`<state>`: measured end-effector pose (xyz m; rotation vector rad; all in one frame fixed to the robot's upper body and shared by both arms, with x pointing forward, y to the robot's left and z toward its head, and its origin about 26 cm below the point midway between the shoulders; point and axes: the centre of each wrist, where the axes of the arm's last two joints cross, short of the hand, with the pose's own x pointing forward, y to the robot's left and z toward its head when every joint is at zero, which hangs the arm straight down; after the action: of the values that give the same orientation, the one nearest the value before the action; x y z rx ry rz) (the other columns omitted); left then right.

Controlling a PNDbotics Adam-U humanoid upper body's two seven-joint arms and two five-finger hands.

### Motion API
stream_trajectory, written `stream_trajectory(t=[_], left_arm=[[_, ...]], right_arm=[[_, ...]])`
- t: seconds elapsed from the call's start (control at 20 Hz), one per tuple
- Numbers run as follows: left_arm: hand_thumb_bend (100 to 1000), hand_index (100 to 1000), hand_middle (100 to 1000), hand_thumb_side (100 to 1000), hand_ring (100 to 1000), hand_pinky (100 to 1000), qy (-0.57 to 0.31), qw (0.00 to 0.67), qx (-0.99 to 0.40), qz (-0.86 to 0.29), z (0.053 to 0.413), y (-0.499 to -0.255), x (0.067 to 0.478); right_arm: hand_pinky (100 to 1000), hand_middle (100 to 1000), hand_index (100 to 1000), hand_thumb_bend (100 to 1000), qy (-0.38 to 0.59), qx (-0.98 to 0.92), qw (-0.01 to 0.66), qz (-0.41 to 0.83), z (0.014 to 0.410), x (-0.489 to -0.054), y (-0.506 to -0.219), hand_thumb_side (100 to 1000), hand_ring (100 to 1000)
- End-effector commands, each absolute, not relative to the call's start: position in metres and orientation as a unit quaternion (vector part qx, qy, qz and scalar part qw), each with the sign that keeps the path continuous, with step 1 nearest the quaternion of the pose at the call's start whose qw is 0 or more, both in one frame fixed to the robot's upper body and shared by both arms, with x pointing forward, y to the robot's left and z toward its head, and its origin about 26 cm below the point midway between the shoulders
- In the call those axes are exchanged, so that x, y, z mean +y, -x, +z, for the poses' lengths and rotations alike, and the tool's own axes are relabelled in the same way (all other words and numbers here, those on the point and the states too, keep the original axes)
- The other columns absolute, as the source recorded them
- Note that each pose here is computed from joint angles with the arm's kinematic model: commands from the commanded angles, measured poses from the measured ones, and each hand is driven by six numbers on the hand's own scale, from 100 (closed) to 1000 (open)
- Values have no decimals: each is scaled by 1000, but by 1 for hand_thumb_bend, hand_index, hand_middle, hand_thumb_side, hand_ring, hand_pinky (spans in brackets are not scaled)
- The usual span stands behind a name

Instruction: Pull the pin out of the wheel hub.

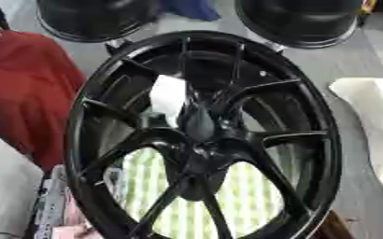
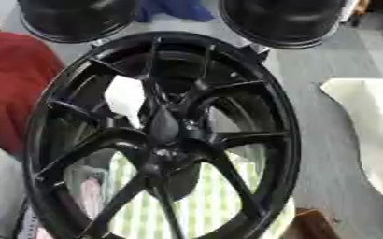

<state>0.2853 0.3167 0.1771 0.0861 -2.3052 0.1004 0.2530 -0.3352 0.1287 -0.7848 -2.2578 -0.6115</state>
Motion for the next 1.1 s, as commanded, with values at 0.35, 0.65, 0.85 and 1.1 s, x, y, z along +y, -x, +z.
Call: stream_trajectory(t=[0.35,0.65,0.85,1.1], left_arm=[[100,863,720,713,715,977,-38,390,-919,33,186,-283,317],[100,863,720,711,716,977,-38,389,-920,32,186,-283,317],[100,864,720,707,715,976,-42,386,-921,29,187,-283,319],[100,861,717,684,712,970,-52,372,-927,7,196,-283,325]], right_arm=[[541,560,569,237,301,-867,323,-230,134,-336,-252,308,618],[542,560,570,238,300,-867,324,-230,134,-336,-252,308,619],[542,560,570,240,302,-867,323,-229,133,-337,-251,308,619],[541,560,570,241,306,-866,324,-227,132,-338,-250,308,618]])
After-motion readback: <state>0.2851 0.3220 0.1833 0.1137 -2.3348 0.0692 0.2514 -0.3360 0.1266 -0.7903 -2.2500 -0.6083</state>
